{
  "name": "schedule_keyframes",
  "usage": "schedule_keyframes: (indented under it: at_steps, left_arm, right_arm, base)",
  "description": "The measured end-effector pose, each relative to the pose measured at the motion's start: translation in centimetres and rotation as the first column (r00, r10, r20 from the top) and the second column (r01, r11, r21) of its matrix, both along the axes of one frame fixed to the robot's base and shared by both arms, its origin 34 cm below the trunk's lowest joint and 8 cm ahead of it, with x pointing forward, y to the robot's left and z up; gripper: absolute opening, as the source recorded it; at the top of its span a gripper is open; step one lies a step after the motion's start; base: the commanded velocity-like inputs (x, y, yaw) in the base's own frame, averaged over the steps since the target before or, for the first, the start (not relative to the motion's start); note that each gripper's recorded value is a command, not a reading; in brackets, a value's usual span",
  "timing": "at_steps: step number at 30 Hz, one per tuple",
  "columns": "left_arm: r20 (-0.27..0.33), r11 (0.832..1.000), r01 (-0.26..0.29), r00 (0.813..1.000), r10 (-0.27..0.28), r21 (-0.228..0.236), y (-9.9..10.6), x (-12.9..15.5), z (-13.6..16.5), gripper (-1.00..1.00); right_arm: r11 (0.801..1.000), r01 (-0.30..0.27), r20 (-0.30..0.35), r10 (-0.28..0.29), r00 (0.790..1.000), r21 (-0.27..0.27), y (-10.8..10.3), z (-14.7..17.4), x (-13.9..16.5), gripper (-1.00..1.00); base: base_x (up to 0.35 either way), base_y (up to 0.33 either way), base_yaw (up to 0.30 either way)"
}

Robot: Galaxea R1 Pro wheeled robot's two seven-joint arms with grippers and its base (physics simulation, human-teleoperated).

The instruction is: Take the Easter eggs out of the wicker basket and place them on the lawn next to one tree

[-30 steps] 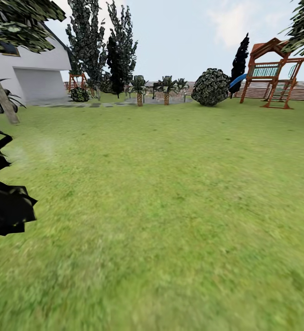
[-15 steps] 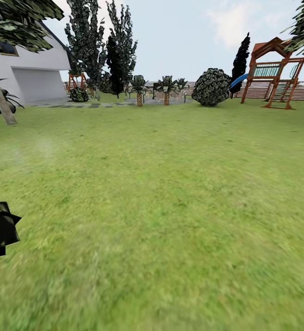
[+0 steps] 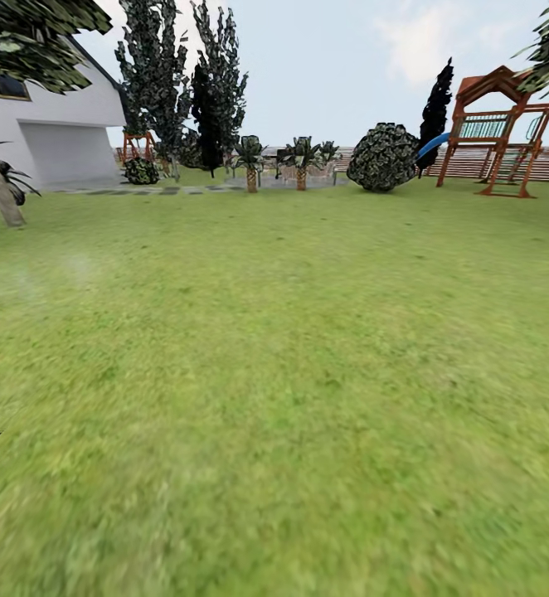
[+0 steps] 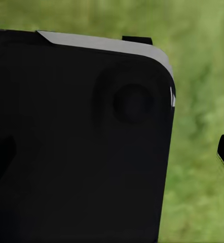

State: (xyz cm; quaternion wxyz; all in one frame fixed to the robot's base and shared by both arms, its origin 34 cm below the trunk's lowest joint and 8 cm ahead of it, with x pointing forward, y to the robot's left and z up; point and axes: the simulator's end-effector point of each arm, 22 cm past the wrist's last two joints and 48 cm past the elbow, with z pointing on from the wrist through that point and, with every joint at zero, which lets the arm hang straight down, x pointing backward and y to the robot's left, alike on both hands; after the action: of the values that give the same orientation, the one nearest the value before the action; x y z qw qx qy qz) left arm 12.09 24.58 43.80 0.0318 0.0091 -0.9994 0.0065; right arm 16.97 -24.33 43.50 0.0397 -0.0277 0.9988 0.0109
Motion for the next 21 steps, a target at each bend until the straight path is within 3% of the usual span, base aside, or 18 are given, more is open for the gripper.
schedule_keyframes:
  at_steps: [9,21]
  left_arm:
    - [0.000,1.000,0.000,1.000,0.000,0.000,0.00,0.02,0.00,1.00]
    - [0.000,1.000,0.000,1.000,0.000,0.000,0.00,-0.01,0.00,1.00]
  right_arm:
    - [1.000,0.000,0.000,0.000,1.000,0.000,0.02,0.00,0.00,1.00]
    - [1.000,0.000,0.000,0.000,1.000,0.000,0.02,0.00,0.00,1.00]
  base:
    - [0.340,0.000,0.093]
    - [0.340,0.000,0.274]
